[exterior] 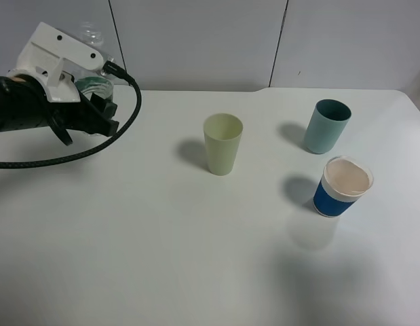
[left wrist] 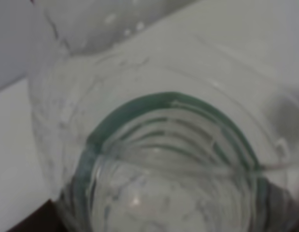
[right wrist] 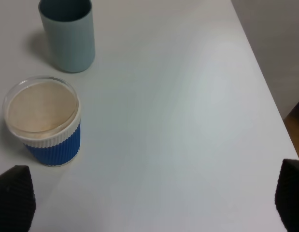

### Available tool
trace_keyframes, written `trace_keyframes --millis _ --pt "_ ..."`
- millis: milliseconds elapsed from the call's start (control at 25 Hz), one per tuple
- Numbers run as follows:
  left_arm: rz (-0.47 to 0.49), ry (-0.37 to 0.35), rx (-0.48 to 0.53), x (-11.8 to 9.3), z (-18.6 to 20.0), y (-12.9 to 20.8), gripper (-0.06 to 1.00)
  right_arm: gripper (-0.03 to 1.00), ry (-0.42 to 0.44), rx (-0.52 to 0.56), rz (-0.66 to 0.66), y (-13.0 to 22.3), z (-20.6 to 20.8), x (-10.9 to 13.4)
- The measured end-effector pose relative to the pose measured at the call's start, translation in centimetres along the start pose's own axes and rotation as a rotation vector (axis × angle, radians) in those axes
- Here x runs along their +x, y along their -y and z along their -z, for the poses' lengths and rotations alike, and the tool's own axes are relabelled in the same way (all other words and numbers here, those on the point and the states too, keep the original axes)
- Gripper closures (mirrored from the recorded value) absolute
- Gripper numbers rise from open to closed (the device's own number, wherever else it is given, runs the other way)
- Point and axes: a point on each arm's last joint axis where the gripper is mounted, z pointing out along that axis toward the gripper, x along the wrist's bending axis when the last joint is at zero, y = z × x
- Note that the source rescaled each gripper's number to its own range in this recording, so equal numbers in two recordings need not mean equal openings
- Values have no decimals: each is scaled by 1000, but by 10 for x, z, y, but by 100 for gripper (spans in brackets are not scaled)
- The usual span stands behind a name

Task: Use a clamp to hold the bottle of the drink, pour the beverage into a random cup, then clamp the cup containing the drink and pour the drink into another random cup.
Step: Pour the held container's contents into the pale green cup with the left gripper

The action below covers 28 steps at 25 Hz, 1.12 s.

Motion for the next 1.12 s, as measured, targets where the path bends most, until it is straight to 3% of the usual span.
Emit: trace_keyframes --millis 200,600,840,960,1120 --pt "-65 -15 -38 3 -2 -23 94 -3 0 0 0 0 0 0" --pt "-102 -63 -23 5 -11 -27 94 -3 0 0 0 0 0 0" --pt "-210 -131 22 -9 -20 -27 94 -3 0 0 0 0 0 0" --pt "-342 -201 83 -20 -34 -26 94 -3 0 0 0 0 0 0" --pt "-388 -203 101 -28 -42 -27 94 -3 0 0 0 0 0 0"
